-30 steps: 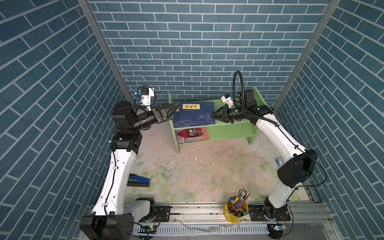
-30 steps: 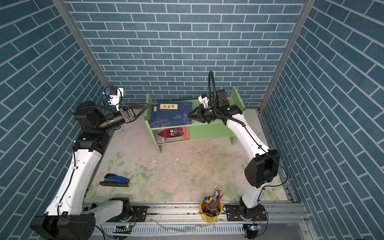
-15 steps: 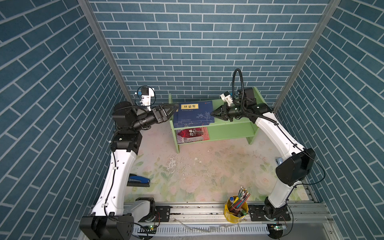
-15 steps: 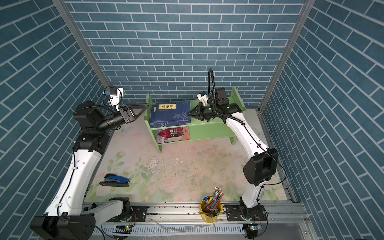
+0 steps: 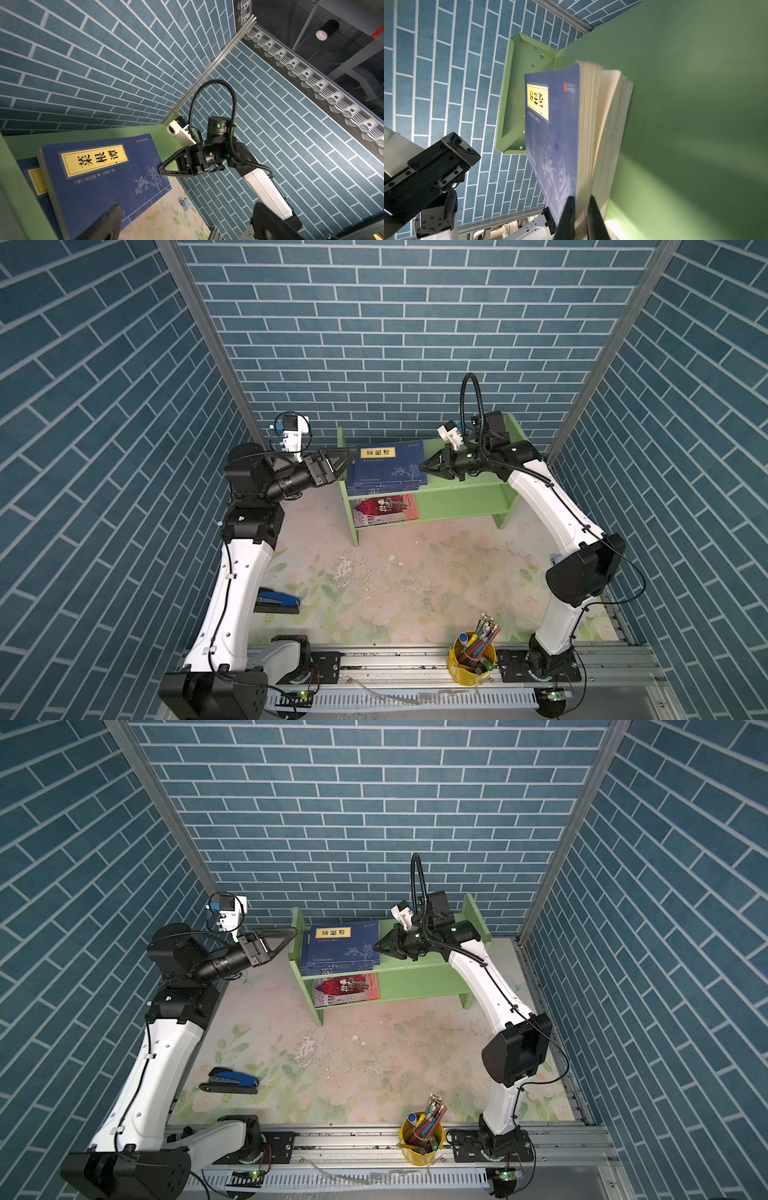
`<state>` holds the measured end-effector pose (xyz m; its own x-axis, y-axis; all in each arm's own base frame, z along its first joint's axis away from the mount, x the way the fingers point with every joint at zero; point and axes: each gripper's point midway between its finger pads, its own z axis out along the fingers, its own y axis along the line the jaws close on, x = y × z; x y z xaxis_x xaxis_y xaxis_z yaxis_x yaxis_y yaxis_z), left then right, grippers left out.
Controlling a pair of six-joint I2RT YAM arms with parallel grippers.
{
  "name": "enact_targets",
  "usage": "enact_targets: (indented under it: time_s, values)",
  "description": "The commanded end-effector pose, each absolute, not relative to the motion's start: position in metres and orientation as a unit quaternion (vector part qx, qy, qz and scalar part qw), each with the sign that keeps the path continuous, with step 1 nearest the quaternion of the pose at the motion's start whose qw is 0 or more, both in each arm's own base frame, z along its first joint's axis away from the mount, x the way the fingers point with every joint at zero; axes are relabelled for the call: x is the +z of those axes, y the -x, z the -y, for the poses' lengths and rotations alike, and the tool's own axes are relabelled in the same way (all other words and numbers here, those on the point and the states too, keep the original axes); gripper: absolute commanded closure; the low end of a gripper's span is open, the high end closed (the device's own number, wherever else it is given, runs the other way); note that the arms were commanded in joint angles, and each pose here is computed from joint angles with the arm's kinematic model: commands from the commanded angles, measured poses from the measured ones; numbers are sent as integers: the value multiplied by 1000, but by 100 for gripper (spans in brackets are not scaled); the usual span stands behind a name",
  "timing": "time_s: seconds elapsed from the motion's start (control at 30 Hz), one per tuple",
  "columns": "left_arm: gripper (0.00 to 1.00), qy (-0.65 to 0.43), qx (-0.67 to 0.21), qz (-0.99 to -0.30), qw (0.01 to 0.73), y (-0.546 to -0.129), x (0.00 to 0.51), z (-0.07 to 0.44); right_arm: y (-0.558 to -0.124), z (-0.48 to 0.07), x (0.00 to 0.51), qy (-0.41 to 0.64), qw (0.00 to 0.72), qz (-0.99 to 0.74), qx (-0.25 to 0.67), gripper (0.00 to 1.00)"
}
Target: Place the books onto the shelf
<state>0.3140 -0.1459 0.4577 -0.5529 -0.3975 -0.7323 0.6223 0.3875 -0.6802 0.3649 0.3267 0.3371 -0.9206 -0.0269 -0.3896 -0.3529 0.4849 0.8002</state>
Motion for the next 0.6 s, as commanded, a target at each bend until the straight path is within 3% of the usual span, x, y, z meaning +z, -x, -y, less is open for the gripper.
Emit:
enact_targets:
  time_s: [0.0, 0.57]
  values:
    - [0, -95, -546, -682, 477, -308, 463, 147, -365, -326, 328, 135, 174, -855, 469, 99]
    - [0, -95, -546, -682, 476, -306, 462, 147, -363, -334, 333, 150, 184, -860, 452, 99]
